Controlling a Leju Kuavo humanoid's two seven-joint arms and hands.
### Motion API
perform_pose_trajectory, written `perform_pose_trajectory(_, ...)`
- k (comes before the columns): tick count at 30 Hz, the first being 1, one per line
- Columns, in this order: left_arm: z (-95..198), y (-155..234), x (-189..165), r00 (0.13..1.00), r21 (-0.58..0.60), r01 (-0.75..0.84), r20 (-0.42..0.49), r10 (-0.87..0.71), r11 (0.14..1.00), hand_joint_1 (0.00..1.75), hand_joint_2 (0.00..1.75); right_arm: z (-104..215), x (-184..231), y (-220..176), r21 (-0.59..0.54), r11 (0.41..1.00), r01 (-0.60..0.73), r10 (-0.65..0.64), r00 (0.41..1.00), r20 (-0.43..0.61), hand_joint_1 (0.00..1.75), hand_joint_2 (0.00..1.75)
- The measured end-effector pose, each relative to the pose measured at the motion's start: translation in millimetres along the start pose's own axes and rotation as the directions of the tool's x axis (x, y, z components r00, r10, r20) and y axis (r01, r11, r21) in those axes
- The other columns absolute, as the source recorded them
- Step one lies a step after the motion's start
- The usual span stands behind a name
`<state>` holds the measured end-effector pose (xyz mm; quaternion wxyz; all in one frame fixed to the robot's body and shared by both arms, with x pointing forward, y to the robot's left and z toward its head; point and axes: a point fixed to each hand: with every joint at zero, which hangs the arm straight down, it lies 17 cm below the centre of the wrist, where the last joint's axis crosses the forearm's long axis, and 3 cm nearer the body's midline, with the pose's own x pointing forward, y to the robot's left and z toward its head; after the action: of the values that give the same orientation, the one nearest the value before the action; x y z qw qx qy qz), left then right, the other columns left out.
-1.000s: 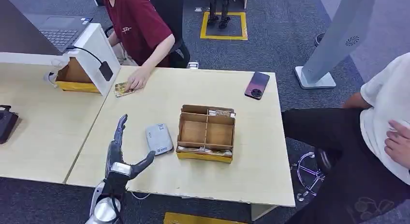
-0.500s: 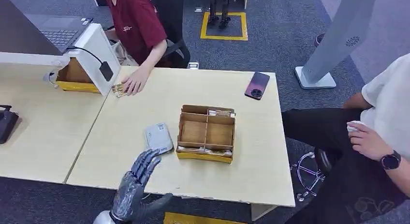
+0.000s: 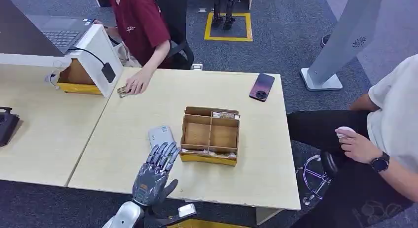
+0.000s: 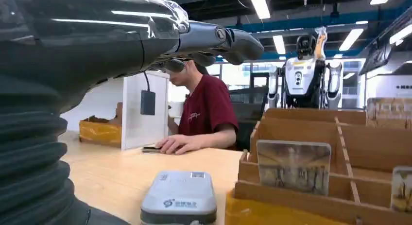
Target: Pass the card to the sensor for recognition and then transmit it.
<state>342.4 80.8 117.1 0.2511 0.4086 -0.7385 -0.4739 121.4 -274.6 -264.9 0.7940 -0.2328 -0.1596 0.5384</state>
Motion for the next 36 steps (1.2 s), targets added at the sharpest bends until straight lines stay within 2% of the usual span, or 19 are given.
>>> perform_pose_trajectory(12, -8.6, -26.8, -1.7, 0.998, -0.051, -0.054, -0.034, 0.052, 0.997, 0.00, 1.75, -0.9, 0.1, -2.5, -0.005, 1.000, 0.000, 0.000, 1.000, -0.004, 0.00, 0.00)
perform_pose_trajectory(18, -16.8, -22.9, 12.5, 0.994, -0.031, -0.108, 0.002, 0.108, 0.994, 0.00, 1.75, -0.8, 0.1, -2.4, -0.005, 1.000, 0.000, 0.000, 1.000, -0.004, 0.00, 0.00)
perform_pose_trajectory(28, -42.3, -11.0, 6.2, 0.992, 0.021, -0.119, -0.032, 0.119, 0.993, 0.00, 1.75, -1.0, 0.4, -2.8, -0.004, 1.000, -0.001, 0.001, 1.000, -0.003, 0.00, 0.00)
perform_pose_trajectory(36, -53.7, -17.7, 4.0, 0.989, 0.014, -0.138, -0.053, 0.138, 0.990, 0.00, 1.75, -1.7, 2.2, -3.9, -0.001, 1.000, -0.009, 0.009, 1.000, 0.001, 0.00, 0.00)
